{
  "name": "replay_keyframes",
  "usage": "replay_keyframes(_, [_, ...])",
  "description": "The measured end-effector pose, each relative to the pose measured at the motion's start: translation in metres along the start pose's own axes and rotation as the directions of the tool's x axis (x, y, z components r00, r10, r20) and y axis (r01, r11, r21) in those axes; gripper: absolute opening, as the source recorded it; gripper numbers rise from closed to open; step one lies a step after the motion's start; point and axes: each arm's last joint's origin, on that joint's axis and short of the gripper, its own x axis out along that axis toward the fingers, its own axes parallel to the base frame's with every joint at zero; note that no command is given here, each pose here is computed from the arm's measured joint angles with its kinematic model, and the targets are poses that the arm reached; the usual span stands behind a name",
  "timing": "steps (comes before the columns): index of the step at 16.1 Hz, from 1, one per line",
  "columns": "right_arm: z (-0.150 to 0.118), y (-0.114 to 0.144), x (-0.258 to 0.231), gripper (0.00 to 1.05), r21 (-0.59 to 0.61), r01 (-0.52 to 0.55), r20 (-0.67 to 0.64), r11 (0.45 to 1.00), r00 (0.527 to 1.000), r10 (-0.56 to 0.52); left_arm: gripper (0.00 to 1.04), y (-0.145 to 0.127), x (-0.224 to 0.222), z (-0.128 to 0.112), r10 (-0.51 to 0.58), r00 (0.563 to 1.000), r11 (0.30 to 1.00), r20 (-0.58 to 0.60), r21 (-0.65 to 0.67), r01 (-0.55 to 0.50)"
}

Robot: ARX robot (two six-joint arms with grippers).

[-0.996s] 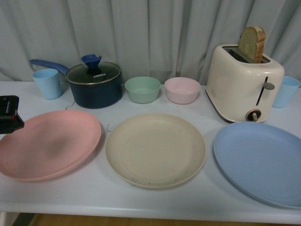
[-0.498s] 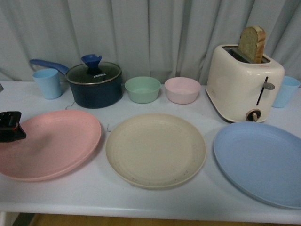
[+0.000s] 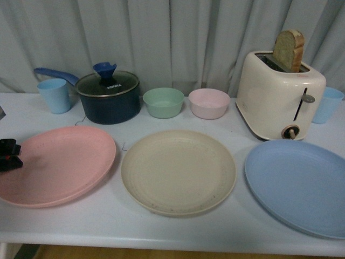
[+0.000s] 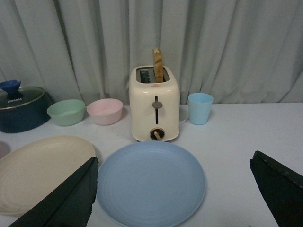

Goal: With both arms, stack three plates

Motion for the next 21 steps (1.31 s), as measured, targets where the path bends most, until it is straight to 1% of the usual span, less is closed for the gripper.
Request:
replay_keyframes(4, [0.000,0.000,0.000,0.98,0.000,0.000,0.000,1.000,1.000,0.000,0.14,0.002,0.000,0.004,-0.019,1.000,1.000,0.016,-0.009,0.019])
replay_keyframes(5, [0.000,0.000,0.000,0.98,0.000,0.000,0.000,1.000,1.000,0.000,0.07,0.004,-0.001,0.006,-0.032,0.999,0.999,0.029,-0.023,0.033])
replay_keyframes(6, [0.000,0.000,0.000,0.98,0.000,0.000,0.000,1.000,1.000,0.000,0.03,0.006,-0.008,0.008,-0.047,0.998,0.998,0.047,-0.045,0.049])
replay_keyframes(8, [0.000,0.000,0.000,0.98,0.000,0.000,0.000,1.000,1.000,0.000,0.03,0.004,-0.027,0.012,-0.015,0.998,0.998,0.057,-0.056,0.018])
replay_keyframes(12, [0.000,0.000,0.000,0.98,0.000,0.000,0.000,1.000,1.000,0.000,0.03,-0.001,-0.098,0.027,0.116,0.983,0.992,0.139,-0.065,-0.108])
replay_keyframes(14, [0.000,0.000,0.000,0.98,0.000,0.000,0.000,1.000,1.000,0.000,0.03,-0.011,-0.122,0.035,0.134,0.974,0.991,0.182,-0.040,-0.129])
replay_keyframes(15, [0.000,0.000,0.000,0.98,0.000,0.000,0.000,1.000,1.000,0.000,0.03,-0.021,-0.133,0.039,0.129,0.969,0.992,0.211,-0.022,-0.127])
replay_keyframes(16, [0.000,0.000,0.000,0.98,0.000,0.000,0.000,1.000,1.000,0.000,0.03,-0.041,-0.151,0.046,0.108,0.960,0.993,0.258,0.011,-0.115])
replay_keyframes(17, [0.000,0.000,0.000,0.98,0.000,0.000,0.000,1.000,1.000,0.000,0.03,-0.053,-0.158,0.049,0.090,0.956,0.994,0.279,0.027,-0.102])
replay_keyframes(21, [0.000,0.000,0.000,0.98,0.000,0.000,0.000,1.000,1.000,0.000,0.03,-0.107,-0.166,0.054,0.014,0.948,0.997,0.317,0.067,-0.038])
